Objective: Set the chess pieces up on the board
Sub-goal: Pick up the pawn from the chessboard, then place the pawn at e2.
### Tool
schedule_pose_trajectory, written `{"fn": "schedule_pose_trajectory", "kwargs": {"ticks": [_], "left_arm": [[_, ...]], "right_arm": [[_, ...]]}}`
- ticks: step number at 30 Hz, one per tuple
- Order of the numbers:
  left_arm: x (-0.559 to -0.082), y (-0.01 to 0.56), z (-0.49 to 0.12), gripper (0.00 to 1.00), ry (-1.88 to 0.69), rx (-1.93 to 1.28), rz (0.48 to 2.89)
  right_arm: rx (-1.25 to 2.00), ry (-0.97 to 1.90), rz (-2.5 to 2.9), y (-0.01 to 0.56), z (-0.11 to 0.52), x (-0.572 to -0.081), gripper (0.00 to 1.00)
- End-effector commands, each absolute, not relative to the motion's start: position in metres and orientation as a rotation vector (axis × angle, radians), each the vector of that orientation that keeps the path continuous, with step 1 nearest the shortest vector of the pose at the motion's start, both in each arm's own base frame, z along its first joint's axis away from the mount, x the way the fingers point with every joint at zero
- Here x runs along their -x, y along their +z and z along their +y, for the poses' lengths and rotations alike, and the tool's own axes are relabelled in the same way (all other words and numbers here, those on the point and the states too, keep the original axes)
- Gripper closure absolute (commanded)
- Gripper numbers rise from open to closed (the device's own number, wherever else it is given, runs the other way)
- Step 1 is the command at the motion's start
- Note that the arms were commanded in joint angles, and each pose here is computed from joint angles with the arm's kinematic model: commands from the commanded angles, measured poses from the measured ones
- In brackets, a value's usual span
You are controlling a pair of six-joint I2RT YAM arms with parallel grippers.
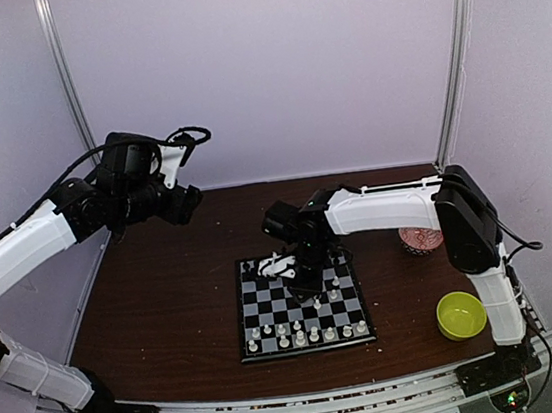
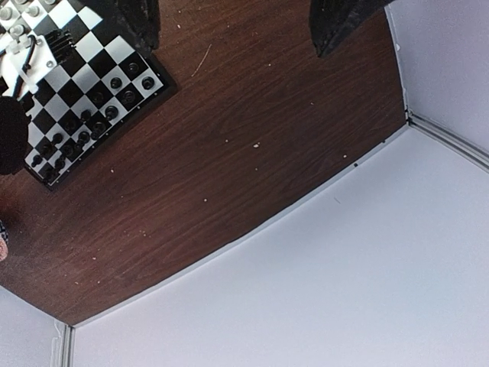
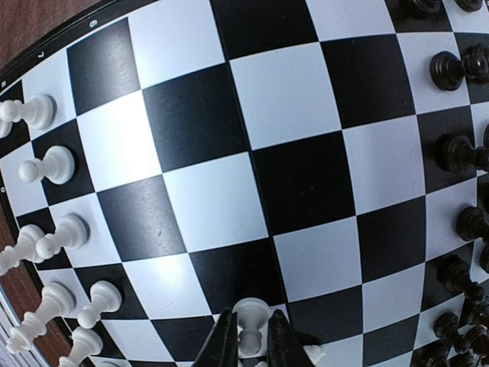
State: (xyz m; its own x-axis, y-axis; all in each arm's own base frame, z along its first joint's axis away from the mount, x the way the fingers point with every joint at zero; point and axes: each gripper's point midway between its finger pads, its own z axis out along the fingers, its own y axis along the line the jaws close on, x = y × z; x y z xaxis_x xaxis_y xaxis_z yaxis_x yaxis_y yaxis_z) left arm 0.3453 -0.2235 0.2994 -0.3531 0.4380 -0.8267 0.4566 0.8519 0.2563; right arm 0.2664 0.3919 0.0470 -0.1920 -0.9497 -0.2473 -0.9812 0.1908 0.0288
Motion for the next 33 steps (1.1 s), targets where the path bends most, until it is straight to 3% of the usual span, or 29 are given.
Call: {"fn": "schedule_pose_trajectory", "kwargs": {"ticks": [1,9,17,33], "left_arm": [[-0.345,0.309,-0.229,0.31,-0.058,-0.659,1.948],[-0.345,0.307,-0.232,0.31,-0.065,-0.672,1.953],[-0.344,0.302,-0.239,0.31,-0.098,-0.698,1.967],[-0.341,0.305,-0.240,0.33,-0.118,-0.707,1.961]], "right_arm": [[1.865,0.276,2.286,0.055,0.394,-0.264,0.91],[1.926,0.440,2.192,0.088,0.388,-0.223,0.94],[2.031,0.376,2.149,0.072,0.377,-0.194,0.94],[2.041,0.239,2.188,0.048,0.381,-0.204,0.94]]}}
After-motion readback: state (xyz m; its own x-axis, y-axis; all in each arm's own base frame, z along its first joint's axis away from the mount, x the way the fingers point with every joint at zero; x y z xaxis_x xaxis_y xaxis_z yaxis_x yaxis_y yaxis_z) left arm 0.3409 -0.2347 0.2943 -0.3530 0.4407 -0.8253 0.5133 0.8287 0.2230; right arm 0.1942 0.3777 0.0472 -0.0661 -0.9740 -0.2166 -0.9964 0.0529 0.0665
